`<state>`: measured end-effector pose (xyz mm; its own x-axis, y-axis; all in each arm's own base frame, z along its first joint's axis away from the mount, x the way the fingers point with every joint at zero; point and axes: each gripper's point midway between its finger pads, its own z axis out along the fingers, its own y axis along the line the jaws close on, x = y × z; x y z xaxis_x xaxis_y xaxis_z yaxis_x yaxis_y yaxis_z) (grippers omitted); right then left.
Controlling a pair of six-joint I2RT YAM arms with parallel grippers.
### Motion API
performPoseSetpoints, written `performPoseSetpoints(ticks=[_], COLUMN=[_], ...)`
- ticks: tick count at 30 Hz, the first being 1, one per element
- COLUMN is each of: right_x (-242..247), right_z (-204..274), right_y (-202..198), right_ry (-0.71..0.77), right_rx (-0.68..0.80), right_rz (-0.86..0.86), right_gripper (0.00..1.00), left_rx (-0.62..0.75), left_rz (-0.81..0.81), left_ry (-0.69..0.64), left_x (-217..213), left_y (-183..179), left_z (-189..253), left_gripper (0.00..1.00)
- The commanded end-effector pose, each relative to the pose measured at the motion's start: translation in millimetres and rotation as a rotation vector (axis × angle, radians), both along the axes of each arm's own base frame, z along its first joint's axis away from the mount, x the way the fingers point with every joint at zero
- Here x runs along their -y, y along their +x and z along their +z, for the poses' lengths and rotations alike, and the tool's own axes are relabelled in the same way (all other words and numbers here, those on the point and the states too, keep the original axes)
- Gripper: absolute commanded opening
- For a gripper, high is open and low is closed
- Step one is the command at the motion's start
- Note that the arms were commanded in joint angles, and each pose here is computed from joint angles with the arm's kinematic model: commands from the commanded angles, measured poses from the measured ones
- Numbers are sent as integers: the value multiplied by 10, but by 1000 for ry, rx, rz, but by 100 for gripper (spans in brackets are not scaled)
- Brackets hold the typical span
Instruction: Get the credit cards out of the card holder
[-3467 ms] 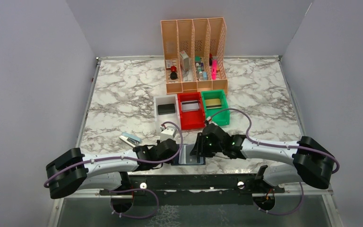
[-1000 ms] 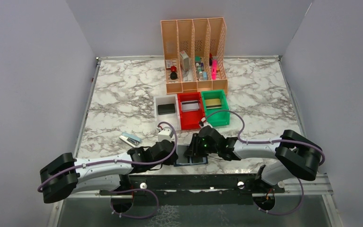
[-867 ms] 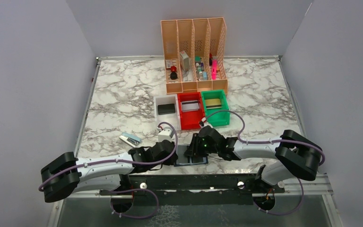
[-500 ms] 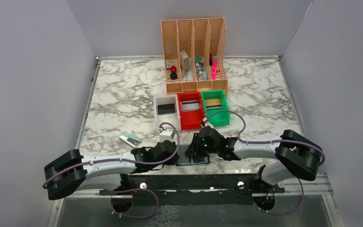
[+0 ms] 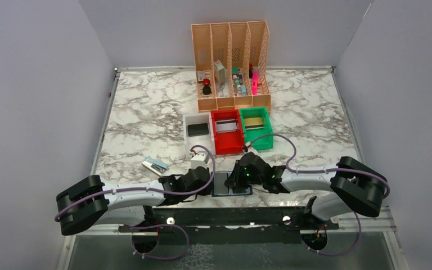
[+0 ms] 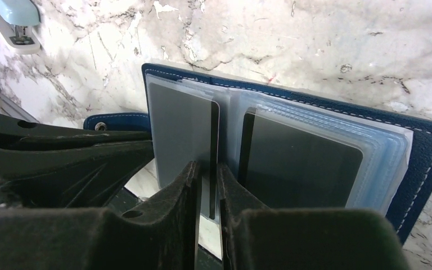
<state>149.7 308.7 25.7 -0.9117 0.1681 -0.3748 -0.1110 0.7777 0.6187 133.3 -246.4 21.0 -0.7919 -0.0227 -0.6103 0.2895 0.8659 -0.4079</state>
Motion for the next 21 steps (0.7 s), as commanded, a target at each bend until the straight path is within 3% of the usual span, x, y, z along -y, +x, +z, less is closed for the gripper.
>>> performPoseSetpoints(ticks=[1,4,13,21], right_x=[-69,-52,7,21], right_z=[83,80,104,201], right_y=[-17,-12,-9,-32], right_ry=[63,54,60,79], right_rx=[20,19,37,63], right_rz=[18,10,-1,25], right_gripper=[19,18,1,1], left_rx=[-42,-43,-8,16], left_rz=[-7,-5,42,60], left_ry=[99,98,62,51], left_x=[-188,-198,-273,-362], left_y=[-105,-106,-60,-54], left_z=[-231,-228,-117,-50], left_gripper=[12,12,12,12])
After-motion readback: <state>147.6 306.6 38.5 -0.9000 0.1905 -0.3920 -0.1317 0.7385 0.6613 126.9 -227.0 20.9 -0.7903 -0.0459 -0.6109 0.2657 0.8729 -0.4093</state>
